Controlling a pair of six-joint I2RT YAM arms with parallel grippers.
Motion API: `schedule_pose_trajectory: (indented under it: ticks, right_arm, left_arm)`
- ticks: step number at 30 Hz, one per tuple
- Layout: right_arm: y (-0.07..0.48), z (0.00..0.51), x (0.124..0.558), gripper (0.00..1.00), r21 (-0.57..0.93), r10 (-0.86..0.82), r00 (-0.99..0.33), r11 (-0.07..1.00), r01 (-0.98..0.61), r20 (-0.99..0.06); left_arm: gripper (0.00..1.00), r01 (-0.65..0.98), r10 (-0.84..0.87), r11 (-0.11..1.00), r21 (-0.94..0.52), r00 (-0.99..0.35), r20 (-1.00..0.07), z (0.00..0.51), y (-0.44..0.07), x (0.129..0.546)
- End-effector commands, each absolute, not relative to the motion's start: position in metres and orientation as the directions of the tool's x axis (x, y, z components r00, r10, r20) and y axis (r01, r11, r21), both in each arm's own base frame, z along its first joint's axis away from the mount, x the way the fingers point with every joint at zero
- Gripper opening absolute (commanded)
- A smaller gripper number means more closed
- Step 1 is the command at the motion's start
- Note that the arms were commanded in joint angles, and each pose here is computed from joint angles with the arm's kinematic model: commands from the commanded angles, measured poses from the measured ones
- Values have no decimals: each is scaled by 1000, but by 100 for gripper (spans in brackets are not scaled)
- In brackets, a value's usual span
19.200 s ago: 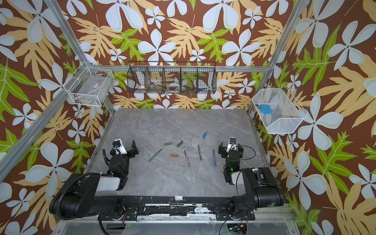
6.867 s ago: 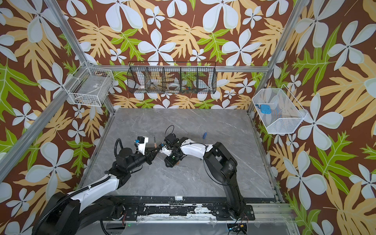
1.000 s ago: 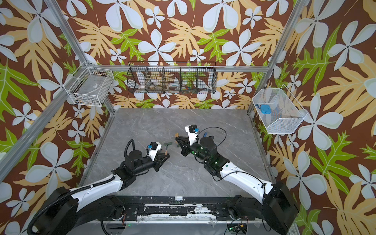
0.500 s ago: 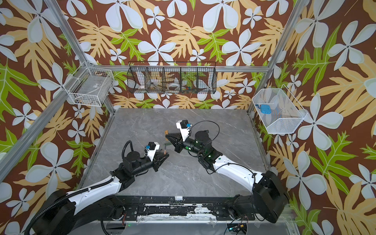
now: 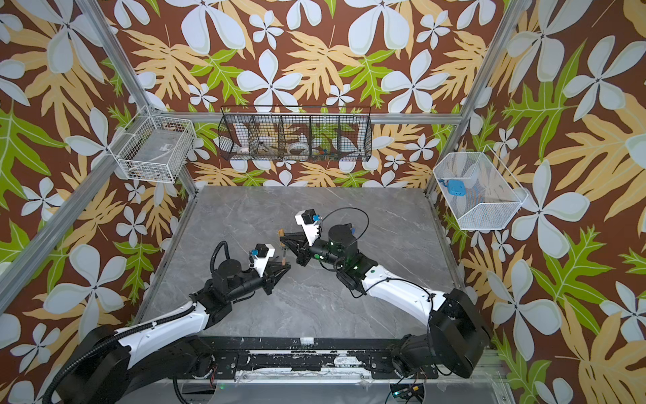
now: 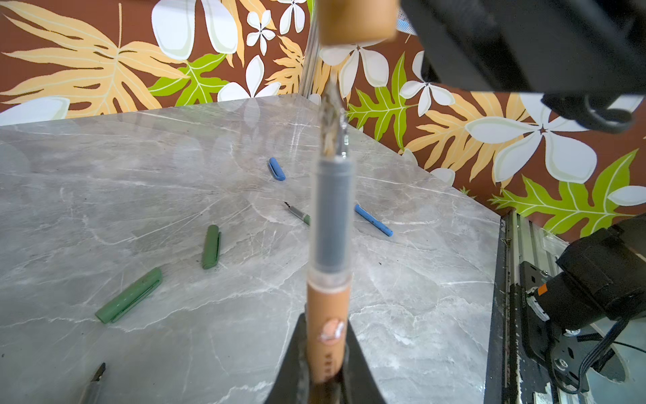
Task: Insert the pens into the pen caps
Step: 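Carry the orange cap with the right gripper above the held orange pen tip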
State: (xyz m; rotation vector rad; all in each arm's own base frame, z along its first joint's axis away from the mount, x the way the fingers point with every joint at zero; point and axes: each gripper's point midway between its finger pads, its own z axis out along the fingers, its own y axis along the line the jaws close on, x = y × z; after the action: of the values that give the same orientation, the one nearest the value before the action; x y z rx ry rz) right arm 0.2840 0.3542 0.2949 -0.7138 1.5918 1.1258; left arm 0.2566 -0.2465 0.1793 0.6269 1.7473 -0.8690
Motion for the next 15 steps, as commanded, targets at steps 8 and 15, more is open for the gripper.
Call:
schedule_pose_trajectory:
  ticks: [8, 15]
  right_arm:
    - [354, 292, 283, 5, 320, 90, -310, 386, -865, -946]
    - [353, 291, 281, 5, 331, 94, -320, 380, -864, -943]
  left_arm:
    - [0, 765, -9, 598, -239, -291, -957, 189, -247, 257]
    - [0, 761, -13, 602, -242, -293, -956, 189, -246, 258]
